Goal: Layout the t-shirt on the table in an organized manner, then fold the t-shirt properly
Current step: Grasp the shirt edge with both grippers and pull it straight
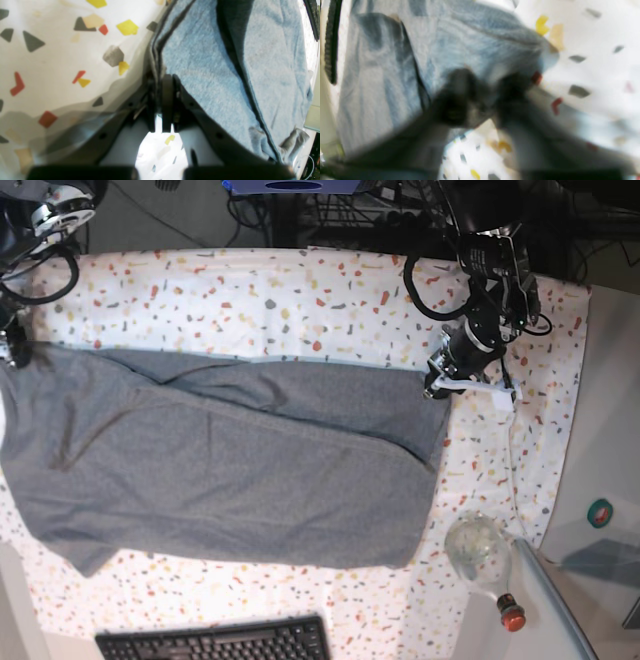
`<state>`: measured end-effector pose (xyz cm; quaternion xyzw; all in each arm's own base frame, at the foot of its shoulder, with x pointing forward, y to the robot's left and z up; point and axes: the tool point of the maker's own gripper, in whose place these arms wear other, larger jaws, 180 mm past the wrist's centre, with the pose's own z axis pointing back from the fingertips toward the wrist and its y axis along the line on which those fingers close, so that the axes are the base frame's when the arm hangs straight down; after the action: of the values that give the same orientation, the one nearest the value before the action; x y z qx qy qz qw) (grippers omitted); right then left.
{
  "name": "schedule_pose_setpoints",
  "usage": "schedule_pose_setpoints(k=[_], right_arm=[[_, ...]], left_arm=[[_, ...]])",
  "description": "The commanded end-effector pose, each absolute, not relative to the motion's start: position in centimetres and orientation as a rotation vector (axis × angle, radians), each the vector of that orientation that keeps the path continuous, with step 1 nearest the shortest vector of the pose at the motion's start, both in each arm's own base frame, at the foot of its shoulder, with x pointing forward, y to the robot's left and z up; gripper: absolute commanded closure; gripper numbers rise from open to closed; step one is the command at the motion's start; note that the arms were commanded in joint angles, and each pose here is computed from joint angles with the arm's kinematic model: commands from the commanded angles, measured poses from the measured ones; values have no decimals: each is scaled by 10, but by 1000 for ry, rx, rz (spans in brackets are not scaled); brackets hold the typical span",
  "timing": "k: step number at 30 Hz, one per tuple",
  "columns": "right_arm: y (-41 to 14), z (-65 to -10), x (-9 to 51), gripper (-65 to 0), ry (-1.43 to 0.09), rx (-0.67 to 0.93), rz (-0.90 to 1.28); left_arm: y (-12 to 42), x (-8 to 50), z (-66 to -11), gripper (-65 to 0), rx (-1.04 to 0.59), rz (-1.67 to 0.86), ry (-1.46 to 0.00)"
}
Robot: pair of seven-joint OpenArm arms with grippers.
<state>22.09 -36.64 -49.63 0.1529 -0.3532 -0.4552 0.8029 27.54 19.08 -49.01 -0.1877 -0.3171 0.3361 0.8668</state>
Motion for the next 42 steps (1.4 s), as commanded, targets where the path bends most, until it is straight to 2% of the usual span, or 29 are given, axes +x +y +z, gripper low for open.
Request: schedule_pose_setpoints(k=[1,8,11,16,29,36,42], right_arm=[[-380,-482,232,0,-810,312,-949],[-403,-459,226,0,-736,255,-838],[-418,-439,222,0,-705,192,-857],[-416,-407,249,0,-679,132,-833],[-413,-378,268,0,-641,147,-884],[-404,-404,242,0,-558,140,-891],[-411,-417,222,0,-572,80,-904]], left_arm=[[197,281,-482,0,-380,692,-690],[214,277,-441,0,-342,579,-714],[213,281,-422,0,-343,534,-724],[211,290,-404,0,-349,552,-722],[213,297,-397,0,-347,588,-738],[219,258,-423,0,-307,609,-650],[219,222,-443,0,-278,620,-576]])
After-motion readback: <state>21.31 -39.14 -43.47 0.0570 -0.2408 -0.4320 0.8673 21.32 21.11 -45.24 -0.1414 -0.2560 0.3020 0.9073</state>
